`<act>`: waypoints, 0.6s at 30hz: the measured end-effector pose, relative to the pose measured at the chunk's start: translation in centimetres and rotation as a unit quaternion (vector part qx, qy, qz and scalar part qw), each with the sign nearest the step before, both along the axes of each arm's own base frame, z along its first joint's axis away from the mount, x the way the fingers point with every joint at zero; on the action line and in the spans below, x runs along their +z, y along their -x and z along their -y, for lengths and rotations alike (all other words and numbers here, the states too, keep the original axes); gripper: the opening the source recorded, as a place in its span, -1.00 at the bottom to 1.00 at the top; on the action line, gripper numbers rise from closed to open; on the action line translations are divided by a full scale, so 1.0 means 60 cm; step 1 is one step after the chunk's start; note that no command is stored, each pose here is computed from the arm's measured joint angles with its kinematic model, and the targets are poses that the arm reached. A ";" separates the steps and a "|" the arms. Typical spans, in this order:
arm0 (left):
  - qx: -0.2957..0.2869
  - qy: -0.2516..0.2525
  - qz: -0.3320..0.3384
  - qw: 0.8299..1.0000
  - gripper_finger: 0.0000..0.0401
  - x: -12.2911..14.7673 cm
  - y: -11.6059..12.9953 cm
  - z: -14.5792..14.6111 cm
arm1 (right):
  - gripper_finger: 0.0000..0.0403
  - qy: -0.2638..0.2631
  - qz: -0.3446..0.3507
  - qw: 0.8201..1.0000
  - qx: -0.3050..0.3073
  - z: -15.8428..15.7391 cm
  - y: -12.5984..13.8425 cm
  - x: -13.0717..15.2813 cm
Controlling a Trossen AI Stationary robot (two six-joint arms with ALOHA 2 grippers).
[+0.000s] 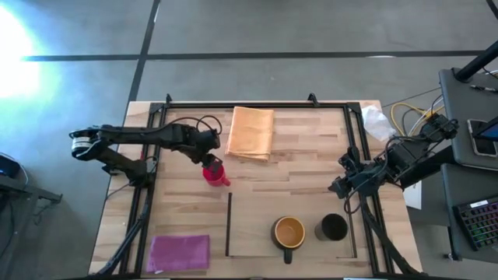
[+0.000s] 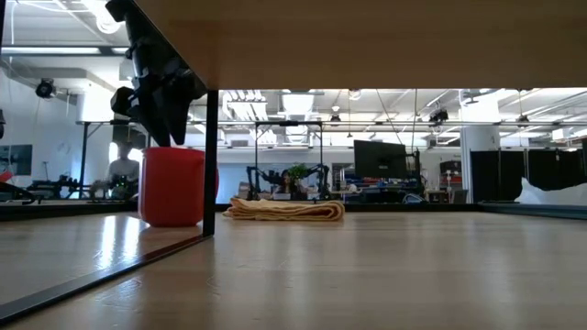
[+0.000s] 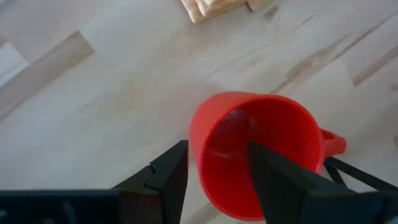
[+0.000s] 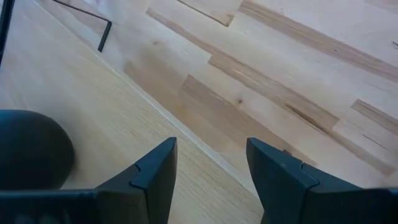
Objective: Stack small to large cups/mugs on shelf
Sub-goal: Put the red mug on the shelf
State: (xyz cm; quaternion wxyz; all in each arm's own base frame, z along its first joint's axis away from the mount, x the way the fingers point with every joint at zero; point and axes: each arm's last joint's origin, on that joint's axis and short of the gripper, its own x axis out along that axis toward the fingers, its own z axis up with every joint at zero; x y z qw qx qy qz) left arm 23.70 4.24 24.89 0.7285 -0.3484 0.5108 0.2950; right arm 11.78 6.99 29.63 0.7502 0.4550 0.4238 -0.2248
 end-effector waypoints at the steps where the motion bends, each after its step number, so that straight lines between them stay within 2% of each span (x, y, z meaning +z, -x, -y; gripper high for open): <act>1: 0.001 -0.004 -0.002 1.000 -0.25 -0.001 0.001 0.000 | -0.07 0.000 -0.001 1.000 0.000 0.000 0.000 0.000; 8: 0.036 0.013 -0.043 0.998 -0.25 -0.009 0.014 0.005 | -0.07 0.000 0.000 1.000 0.000 0.000 0.000 0.000; 18: 0.085 0.048 -0.042 0.994 -0.25 -0.016 0.006 0.018 | -0.07 0.000 0.000 1.000 -0.001 0.000 0.000 0.000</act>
